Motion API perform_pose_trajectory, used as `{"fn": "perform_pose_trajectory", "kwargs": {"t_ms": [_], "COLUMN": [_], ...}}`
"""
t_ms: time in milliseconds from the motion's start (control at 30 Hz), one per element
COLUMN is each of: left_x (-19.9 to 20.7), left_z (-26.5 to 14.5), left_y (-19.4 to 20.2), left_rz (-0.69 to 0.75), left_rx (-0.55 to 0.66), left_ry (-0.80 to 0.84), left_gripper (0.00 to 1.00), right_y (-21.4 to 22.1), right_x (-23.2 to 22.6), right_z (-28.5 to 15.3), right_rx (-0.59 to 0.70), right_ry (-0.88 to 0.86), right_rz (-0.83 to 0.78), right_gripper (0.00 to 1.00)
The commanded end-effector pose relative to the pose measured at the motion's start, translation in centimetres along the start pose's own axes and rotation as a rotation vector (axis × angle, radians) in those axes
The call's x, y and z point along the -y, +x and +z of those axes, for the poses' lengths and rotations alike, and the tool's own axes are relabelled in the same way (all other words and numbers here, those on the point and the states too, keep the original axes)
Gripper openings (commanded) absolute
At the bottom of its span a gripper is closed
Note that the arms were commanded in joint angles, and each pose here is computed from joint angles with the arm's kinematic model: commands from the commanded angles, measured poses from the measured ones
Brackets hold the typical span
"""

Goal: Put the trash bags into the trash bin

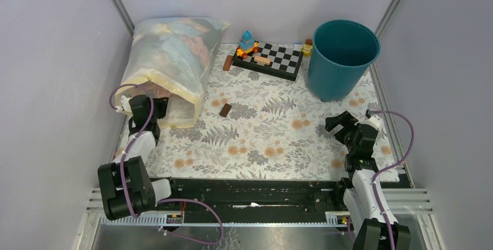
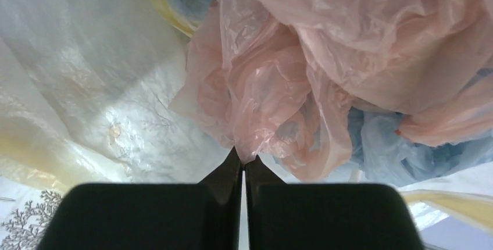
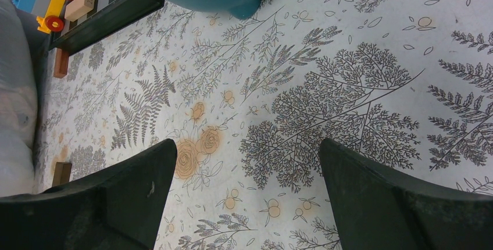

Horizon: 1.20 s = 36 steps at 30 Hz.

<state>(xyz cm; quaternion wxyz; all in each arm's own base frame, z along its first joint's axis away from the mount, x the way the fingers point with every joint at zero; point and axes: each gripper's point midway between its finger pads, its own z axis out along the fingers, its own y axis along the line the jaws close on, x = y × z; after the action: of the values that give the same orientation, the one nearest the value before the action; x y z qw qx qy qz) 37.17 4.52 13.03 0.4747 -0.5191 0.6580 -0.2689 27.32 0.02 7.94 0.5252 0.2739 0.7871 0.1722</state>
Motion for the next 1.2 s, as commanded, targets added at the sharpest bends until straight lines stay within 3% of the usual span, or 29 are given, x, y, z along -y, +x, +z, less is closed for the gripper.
{"fn": "perform_pose_trajectory", "kwargs": {"t_ms": [0, 167, 300, 467, 633, 733, 933, 1167], "left_x": [3.3, 1.4, 2.1, 6.6, 11.8, 15.0, 17.8, 18.9], "left_z": [-2.2, -7.5, -11.1, -14.6, -18.8, -20.9, -21.8, -22.9], "left_y": [-2.1, -3.2, -3.5, -2.3, -3.8, -2.5, 3.7, 6.3], "left_rz": [0.043, 0.003, 0.020, 0.114, 0.250, 0.287, 0.283, 0.280], "left_rx": [0.151, 0.287, 0.295, 0.189, 0.184, 0.102, -0.276, -0.343], "left_ry": [0.008, -0.078, -0.057, 0.101, 0.178, 0.305, 0.501, 0.617], "left_gripper": [0.00, 0.00, 0.00, 0.00, 0.00, 0.00, 0.00, 0.00], "right_y": [-0.7, -0.7, -0.7, -0.7, -0.7, -0.7, -0.6, -0.5], "right_x": [-0.3, -0.3, -0.3, -0.2, -0.2, -0.2, -0.1, -0.2], "right_z": [0.1, 0.1, 0.1, 0.3, 0.3, 0.3, 0.4, 0.4], "right_rx": [0.029, 0.029, 0.029, 0.022, 0.023, 0.023, 0.013, 0.012], "right_ry": [-0.008, -0.007, -0.007, -0.002, -0.001, 0.001, 0.004, -0.004], "right_rz": [-0.008, -0.008, -0.008, -0.006, -0.005, -0.005, -0.004, -0.004], "right_gripper": [1.00, 1.00, 1.00, 1.00, 1.00, 1.00, 1.00, 1.00]}}
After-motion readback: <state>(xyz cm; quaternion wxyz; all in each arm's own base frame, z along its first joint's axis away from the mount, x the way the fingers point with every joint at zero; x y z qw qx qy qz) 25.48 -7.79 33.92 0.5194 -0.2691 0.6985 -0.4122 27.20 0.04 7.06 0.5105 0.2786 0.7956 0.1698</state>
